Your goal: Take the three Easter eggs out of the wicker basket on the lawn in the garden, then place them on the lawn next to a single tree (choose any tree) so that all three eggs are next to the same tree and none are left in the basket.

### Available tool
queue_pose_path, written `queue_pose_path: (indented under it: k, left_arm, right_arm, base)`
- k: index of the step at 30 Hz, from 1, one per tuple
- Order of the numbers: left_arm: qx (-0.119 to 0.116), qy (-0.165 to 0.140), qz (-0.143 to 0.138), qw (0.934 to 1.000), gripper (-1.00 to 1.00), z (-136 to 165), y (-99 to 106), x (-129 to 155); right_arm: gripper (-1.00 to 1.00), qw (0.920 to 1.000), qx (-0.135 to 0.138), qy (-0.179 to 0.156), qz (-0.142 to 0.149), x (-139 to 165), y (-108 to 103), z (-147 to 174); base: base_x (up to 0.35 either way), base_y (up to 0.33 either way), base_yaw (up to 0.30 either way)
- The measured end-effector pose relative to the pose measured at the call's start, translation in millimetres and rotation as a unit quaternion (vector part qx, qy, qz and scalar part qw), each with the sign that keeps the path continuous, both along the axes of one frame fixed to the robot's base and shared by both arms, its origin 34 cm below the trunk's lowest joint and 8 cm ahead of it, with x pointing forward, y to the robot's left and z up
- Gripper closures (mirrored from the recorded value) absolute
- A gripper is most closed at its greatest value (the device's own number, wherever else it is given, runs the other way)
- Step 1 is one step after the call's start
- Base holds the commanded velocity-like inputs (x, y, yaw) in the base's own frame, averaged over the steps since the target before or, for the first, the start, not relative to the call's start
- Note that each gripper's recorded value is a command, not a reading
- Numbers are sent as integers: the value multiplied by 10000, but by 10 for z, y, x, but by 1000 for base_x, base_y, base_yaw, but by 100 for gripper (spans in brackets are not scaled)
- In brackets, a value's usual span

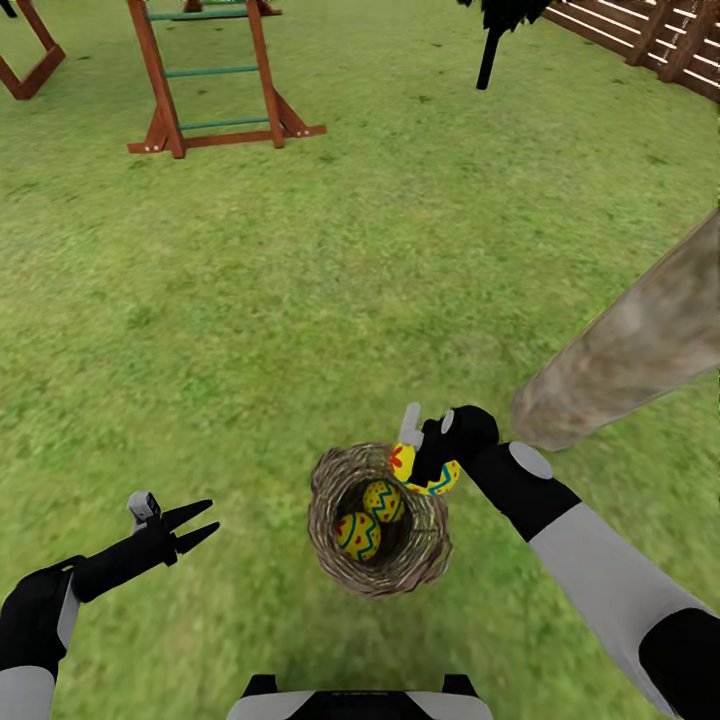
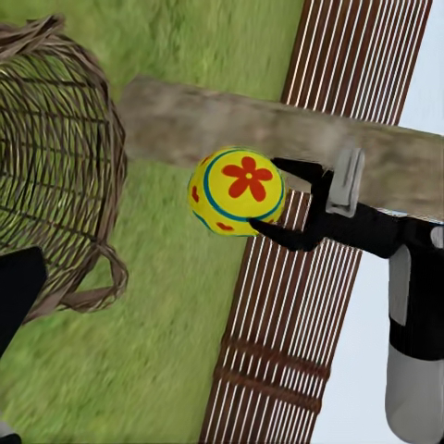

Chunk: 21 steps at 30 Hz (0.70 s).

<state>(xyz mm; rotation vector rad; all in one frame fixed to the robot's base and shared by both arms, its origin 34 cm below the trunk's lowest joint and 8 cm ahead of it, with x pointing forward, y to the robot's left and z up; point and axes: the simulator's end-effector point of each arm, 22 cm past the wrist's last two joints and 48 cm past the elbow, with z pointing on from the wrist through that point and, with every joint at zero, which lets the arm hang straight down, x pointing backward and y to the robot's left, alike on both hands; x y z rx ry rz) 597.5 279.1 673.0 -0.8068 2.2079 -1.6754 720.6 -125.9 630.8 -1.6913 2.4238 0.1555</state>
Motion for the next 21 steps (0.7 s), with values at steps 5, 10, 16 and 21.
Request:
queue_pose_path:
  k: [5,10,16,21]
  left_arm:
    - [2,-40,-2,10000,-100,36,0,18]
    - [2,-80,-4,10000,-100,73,-1,35]
    - [-22,-118,-26,9999,-100,109,-36,49]
    - [-16,-153,-31,9999,-100,142,-32,63]
  right_arm:
    - [100,9998,-161,130,-68,-142,-220,-101]
    - [100,9992,-288,260,-140,-226,-353,-187]
    - [100,9972,-105,153,-720,-5,-540,-54]
    - [100,9972,-107,135,-731,4,-543,-23]
  base:
    - [0,0,-106]
    - [0,0,-128]
    - [0,0,-185]
    - [0,0,-188]
